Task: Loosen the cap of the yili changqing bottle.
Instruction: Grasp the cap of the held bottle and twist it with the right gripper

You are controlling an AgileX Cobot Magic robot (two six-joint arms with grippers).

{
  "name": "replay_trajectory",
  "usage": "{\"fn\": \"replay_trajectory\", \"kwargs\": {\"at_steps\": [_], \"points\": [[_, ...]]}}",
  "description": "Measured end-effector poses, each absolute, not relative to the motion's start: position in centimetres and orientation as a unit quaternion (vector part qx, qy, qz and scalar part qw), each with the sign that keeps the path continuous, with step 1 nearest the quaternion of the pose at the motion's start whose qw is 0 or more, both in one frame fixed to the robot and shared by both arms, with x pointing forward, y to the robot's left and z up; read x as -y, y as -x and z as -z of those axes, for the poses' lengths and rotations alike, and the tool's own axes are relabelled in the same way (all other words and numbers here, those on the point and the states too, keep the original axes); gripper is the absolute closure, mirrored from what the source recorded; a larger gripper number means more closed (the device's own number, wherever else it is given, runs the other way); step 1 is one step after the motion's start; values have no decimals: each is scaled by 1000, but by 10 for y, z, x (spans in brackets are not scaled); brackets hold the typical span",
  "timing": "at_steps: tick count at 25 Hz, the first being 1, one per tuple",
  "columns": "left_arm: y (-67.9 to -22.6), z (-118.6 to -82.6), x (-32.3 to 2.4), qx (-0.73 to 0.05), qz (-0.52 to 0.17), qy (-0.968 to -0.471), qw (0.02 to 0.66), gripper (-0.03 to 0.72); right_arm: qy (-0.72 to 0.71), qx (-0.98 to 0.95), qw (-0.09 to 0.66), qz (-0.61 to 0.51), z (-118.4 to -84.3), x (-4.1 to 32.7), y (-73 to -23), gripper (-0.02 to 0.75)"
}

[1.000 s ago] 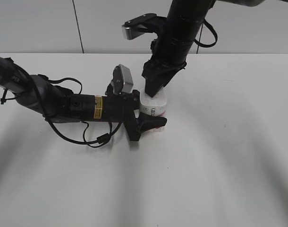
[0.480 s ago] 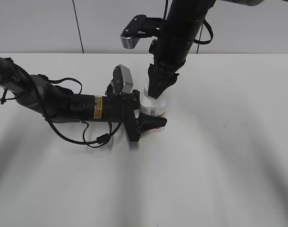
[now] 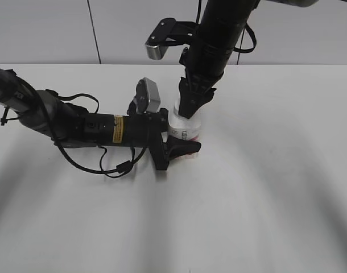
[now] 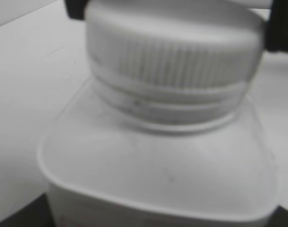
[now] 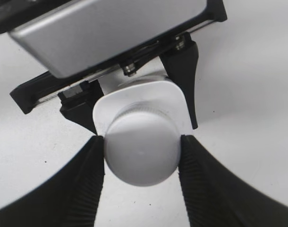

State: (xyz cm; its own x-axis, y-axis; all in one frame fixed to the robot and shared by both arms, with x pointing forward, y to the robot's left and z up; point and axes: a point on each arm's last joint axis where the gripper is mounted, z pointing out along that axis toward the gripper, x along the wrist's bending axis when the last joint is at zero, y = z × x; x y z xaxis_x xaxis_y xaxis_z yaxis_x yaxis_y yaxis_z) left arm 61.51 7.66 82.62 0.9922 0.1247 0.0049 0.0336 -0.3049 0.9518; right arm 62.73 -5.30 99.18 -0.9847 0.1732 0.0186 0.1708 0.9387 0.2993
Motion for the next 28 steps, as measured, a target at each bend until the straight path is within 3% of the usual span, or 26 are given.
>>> {"fn": "replay_trajectory", "kwargs": {"at_steps": [5,13,20,28], "points": [[-615,-826,-77,-49,-39,-807,588,259,-87,-985,4,-152,-992,53,-627,345],[-615,-826,-77,-50,-37,-806,588,260,-87,-984,-5,-156,-992,52,-626,219],[-615,-826,-77,-51,-37,-806,588,260,-115,-980,-8,-160,-993,51,-626,208],[-615,-826,-77,-51,-37,-806,588,260,-278,-948,5,-155,-1008,53,-634,206]]}}
